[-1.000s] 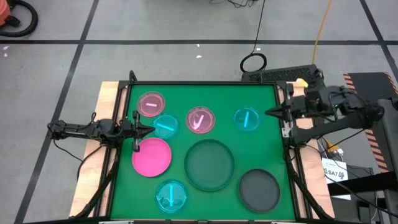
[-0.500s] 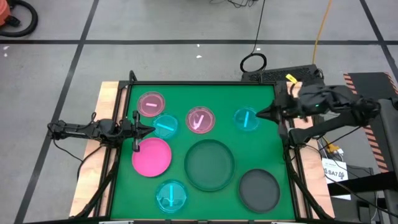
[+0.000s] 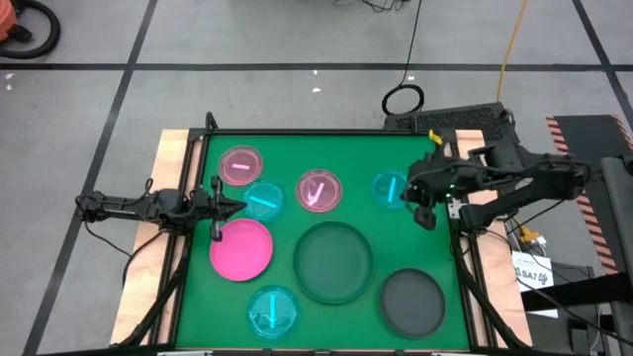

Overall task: Stack plastic plates
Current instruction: Stack the black plate on top of the green plate

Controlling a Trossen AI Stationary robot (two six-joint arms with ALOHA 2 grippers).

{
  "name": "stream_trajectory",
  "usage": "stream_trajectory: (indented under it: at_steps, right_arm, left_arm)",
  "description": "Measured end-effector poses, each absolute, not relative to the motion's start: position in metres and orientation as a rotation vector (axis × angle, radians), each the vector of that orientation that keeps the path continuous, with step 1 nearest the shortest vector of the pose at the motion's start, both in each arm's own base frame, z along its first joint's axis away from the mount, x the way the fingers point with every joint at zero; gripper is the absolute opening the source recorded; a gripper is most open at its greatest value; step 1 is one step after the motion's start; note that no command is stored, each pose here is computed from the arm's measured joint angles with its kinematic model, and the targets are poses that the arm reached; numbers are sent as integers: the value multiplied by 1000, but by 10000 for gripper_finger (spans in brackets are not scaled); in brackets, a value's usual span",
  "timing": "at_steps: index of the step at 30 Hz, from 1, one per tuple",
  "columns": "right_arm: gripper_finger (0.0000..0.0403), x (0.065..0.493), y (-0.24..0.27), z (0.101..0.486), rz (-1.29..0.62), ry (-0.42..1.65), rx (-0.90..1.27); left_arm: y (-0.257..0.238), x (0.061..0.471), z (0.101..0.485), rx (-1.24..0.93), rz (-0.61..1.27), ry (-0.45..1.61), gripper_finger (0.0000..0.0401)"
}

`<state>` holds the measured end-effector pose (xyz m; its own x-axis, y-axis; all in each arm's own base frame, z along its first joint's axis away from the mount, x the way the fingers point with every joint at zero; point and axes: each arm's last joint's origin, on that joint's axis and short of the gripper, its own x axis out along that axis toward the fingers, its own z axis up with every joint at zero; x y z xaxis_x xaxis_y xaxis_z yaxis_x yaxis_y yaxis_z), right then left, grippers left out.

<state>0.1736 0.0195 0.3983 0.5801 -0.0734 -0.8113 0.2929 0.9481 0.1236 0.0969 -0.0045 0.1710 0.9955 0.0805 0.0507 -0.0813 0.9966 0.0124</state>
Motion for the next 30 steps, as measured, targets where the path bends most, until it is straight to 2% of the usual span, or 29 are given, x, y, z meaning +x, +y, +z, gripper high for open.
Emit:
stream_trajectory:
  at_steps: [6, 17, 23, 30]
  right_arm:
    - [0, 181, 20, 390, -234, 1008, 236]
    - [0, 190, 22, 359, -263, 1122, 219]
    - [0, 190, 22, 341, -275, 1184, 202]
    - [0, 190, 22, 316, -252, 1268, 130]
  left_arm:
    - [-4, 97, 171, 4, 81, -53, 17]
    - [-4, 96, 176, -151, 76, -58, 17]
    - [-3, 83, 216, -179, 78, -73, 17]
    - [0, 63, 283, -153, 127, 86, 17]
